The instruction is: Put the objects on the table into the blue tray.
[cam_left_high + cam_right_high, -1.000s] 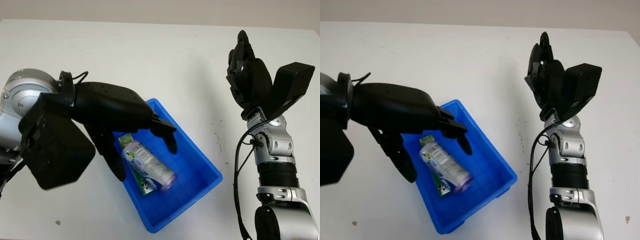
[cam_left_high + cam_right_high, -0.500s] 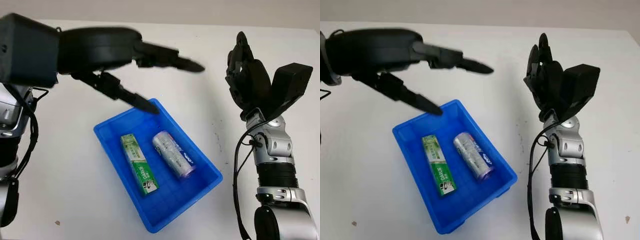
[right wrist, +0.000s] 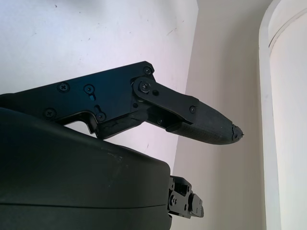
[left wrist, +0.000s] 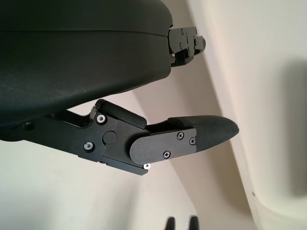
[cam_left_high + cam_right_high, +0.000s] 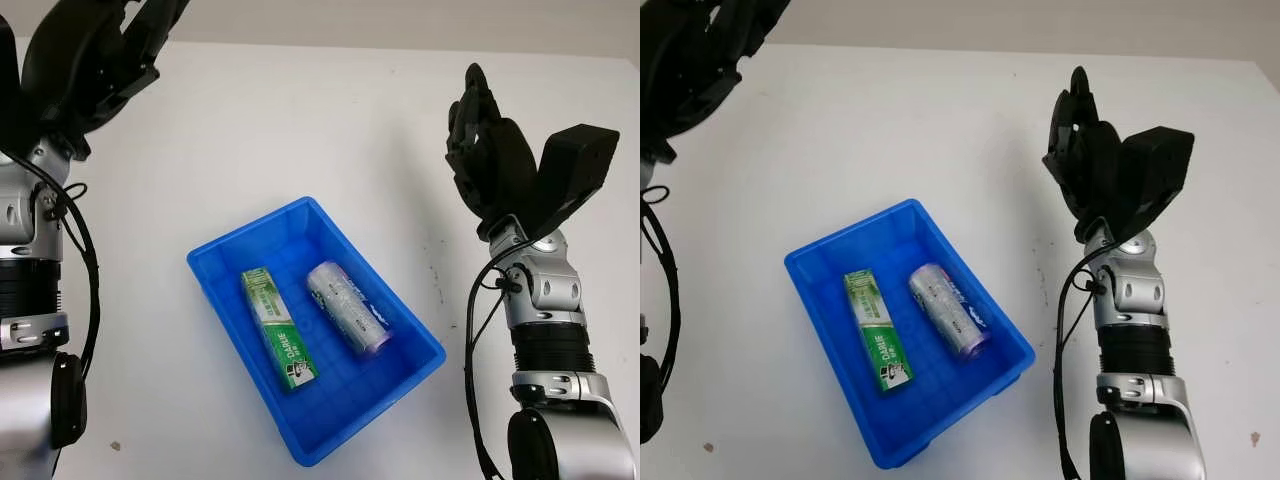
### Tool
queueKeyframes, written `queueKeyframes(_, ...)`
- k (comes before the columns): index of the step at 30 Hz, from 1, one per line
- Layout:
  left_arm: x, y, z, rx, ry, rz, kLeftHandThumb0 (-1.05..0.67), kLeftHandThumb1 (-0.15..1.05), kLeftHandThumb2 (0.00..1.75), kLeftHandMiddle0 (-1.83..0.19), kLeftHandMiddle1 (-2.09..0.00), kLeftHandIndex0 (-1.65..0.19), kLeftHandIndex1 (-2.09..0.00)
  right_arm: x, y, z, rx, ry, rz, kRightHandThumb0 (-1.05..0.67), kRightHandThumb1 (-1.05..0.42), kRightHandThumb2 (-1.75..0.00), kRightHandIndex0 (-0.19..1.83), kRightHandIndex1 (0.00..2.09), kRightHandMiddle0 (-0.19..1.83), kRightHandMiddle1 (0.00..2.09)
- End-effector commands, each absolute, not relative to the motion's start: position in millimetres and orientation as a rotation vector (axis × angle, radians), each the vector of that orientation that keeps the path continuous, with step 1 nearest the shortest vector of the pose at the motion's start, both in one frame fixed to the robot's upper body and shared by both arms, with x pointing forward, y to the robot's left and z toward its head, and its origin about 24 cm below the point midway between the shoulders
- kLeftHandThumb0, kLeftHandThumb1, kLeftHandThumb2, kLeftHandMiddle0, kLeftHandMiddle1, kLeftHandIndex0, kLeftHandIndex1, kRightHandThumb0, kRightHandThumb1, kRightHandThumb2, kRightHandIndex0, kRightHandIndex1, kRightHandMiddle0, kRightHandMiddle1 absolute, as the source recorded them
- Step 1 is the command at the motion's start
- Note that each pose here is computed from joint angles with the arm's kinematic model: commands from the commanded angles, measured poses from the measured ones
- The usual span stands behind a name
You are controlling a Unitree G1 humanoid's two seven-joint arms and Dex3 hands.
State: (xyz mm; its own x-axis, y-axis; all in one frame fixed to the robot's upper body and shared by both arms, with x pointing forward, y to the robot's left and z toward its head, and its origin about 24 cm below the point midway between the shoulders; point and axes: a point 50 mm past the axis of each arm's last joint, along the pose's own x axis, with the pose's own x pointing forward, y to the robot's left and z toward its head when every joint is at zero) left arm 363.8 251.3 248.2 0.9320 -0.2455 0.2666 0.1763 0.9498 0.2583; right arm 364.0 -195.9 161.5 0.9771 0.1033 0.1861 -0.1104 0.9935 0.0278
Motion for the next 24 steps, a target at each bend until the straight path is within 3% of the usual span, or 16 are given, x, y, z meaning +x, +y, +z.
queueKeyframes(1, 366.0, 252.8, 236, 0.227, -0.272, -0.193, -0.81, 1.05, 0.67, 0.19, 0.00, 0.19, 0.00, 365, -197, 169, 0.028, -0.217, 0.104, -0.74, -1.05, -0.83, -0.19, 0.00, -0.19, 0.00)
queueKeyframes(13, 375.8, 251.1, 177, 0.079, -0.175, -0.113, -0.79, 1.05, 0.71, 0.19, 0.00, 0.19, 0.00, 367, -199, 170, 0.042, -0.218, 0.112, -0.75, -1.05, -0.82, -0.19, 0.00, -0.19, 0.00)
queueKeyframes(24, 367.7, 251.7, 173, 0.050, -0.193, -0.103, -0.79, 1.05, 0.68, 0.19, 0.00, 0.19, 0.00, 360, -197, 168, 0.038, -0.223, 0.115, -0.73, -1.05, -0.82, -0.19, 0.00, -0.19, 0.00)
